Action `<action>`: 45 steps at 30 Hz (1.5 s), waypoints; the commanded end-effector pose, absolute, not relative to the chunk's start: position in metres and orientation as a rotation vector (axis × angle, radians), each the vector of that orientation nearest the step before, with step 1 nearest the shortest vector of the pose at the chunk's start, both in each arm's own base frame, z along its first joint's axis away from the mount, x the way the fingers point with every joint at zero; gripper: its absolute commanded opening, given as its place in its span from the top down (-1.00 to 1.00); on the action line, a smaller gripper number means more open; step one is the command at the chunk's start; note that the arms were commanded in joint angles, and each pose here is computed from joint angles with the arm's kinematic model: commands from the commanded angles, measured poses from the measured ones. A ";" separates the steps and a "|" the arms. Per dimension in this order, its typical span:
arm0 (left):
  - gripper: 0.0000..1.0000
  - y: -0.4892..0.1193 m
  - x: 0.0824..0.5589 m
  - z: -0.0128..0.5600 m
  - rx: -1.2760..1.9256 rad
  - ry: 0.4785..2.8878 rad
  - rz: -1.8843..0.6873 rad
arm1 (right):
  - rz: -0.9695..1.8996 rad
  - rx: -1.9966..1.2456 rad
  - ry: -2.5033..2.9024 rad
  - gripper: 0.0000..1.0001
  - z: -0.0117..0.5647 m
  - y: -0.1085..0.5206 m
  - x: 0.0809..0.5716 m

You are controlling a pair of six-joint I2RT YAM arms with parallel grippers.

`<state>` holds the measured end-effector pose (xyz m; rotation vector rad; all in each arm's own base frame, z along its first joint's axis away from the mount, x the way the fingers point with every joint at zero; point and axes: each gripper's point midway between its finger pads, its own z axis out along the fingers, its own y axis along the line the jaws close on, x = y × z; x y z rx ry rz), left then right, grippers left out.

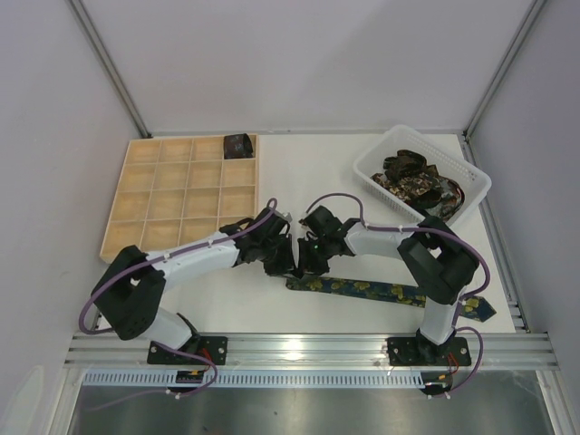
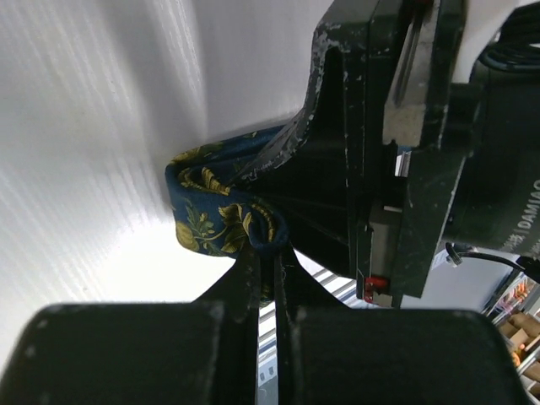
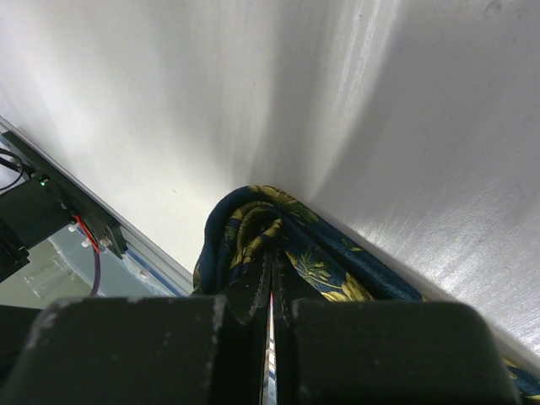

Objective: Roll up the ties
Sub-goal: Roll the tie

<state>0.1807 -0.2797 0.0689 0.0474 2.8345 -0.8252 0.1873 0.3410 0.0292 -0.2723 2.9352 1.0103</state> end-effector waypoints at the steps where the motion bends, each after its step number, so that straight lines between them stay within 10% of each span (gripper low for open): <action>1: 0.99 -0.298 0.183 0.075 0.052 2.819 -0.872 | 1.076 -0.265 2.898 1.00 0.036 0.352 0.190; 45: 0.83 -0.329 0.170 0.031 0.143 2.924 -0.821 | 0.901 0.018 2.916 1.00 0.040 0.269 0.200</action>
